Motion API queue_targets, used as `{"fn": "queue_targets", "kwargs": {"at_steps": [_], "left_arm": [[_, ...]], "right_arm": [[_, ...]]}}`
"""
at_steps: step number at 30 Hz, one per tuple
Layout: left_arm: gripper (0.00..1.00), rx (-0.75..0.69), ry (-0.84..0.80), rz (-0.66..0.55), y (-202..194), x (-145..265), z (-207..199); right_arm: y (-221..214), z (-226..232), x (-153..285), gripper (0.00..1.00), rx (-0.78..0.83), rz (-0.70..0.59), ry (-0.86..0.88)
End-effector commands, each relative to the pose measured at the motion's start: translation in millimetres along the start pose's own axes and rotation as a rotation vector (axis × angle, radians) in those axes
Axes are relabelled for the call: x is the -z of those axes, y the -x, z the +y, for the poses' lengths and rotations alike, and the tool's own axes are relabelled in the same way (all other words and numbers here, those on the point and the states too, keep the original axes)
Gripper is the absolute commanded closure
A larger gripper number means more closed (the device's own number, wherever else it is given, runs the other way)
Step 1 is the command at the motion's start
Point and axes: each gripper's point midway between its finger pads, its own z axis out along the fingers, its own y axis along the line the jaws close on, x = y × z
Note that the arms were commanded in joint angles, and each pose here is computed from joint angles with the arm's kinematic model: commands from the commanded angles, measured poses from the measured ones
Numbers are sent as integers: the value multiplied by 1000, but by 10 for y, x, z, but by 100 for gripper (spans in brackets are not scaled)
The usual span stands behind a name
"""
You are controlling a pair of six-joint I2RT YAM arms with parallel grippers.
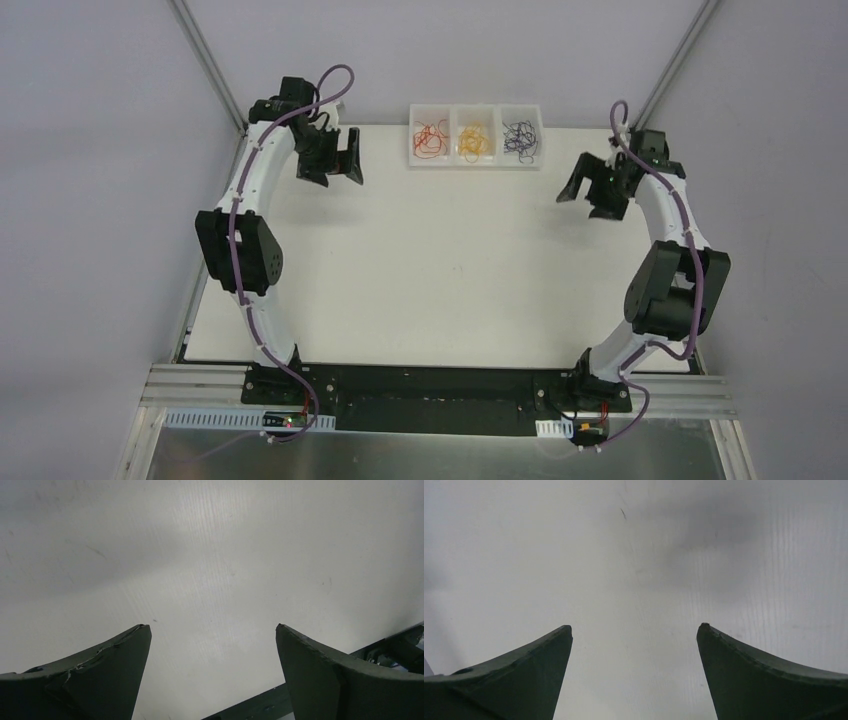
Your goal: Untangle the cables
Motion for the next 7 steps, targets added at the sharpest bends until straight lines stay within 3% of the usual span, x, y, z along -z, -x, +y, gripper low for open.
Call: {"fn": "queue_targets", "kwargs": {"at_steps": [1, 7], "left_arm": [[0, 15, 70, 90, -380, 89, 93], [0, 25, 81, 98, -477, 104, 89]], "right_arm": [[-444, -26, 181, 1, 9, 51, 6], [-609, -9, 302, 1, 17, 62, 8]]}}
